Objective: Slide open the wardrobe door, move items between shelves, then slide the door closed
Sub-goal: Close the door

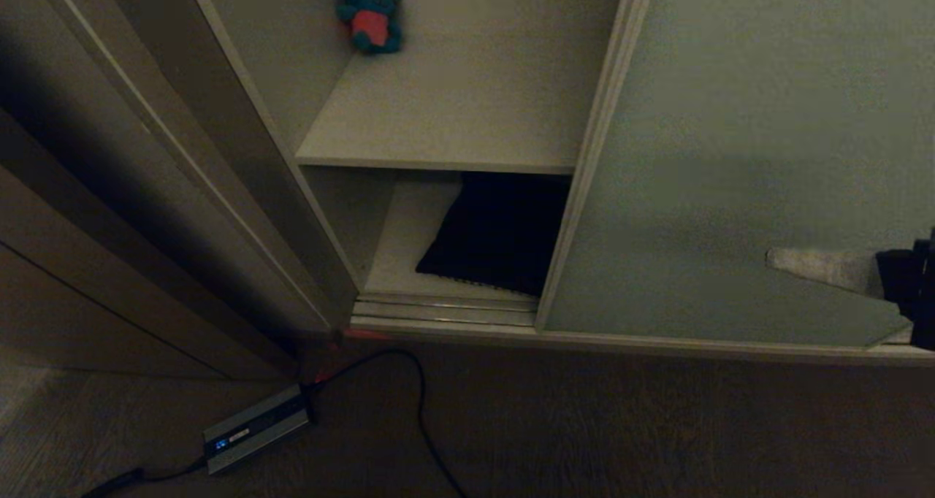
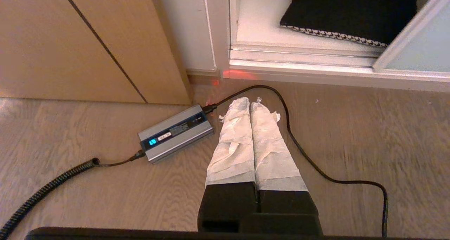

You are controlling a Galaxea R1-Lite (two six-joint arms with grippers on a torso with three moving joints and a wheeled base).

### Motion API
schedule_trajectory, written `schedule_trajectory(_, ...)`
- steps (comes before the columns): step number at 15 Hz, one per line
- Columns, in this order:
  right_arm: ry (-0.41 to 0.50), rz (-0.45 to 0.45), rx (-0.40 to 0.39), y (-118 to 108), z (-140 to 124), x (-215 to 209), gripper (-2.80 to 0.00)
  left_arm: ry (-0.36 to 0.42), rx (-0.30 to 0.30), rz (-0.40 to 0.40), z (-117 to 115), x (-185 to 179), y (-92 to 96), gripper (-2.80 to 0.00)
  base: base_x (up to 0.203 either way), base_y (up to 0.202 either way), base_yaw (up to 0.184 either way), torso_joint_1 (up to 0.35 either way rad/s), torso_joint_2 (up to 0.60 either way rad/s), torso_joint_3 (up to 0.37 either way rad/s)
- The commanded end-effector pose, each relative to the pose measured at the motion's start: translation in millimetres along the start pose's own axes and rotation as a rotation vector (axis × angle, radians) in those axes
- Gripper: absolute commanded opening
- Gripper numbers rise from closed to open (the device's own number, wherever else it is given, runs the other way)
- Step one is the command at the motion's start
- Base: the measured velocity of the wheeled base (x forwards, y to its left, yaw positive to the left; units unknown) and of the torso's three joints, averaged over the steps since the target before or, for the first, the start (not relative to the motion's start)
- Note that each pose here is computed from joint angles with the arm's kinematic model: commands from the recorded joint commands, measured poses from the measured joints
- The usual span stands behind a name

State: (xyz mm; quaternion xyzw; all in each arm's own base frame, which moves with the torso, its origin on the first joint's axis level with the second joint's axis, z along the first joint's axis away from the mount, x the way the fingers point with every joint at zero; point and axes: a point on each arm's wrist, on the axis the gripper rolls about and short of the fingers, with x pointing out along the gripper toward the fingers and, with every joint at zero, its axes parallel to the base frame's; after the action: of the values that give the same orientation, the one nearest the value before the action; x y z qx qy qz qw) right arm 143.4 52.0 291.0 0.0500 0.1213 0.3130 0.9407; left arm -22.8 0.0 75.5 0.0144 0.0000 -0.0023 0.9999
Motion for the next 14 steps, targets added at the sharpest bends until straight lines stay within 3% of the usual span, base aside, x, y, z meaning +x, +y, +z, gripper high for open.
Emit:
schedule_trajectory(1, -0.009, -0.007, -0.001, 1.6, -9.9, -10.9, -2.80, 0.002, 0.000, 0.000, 0.0, 0.1, 0.0, -2.80, 0.000, 0.000, 0.000, 0.000, 0.00, 0.000)
schedule_trajectory(5, -0.051, -0.097, 0.005, -8.9, -14.3, -19.8, -2.80, 0.000, 0.000, 0.000, 0.0, 0.0, 0.0, -2.80, 0.000, 0.000, 0.000, 0.000, 0.00, 0.000)
schedule_trajectory(10, -0.090, -0.386, 0.075, -46.7, -13.1, -37.7, -2.80, 0.000, 0.000, 0.000, 0.0, 0.0, 0.0, -2.80, 0.000, 0.000, 0.000, 0.000, 0.00, 0.000)
schedule_trajectory(12, -0.091, -0.398, 0.073, -46.9, -16.8, -40.0, -2.80, 0.001, 0.000, 0.000, 0.0, 0.1, 0.0, -2.80, 0.000, 0.000, 0.000, 0.000, 0.00, 0.000)
schedule_trajectory(14, -0.084, -0.300, 0.043, -35.5, -15.0, -32.0, -2.80, 0.002, 0.000, 0.000, 0.0, 0.1, 0.0, -2.80, 0.000, 0.000, 0.000, 0.000, 0.00, 0.000)
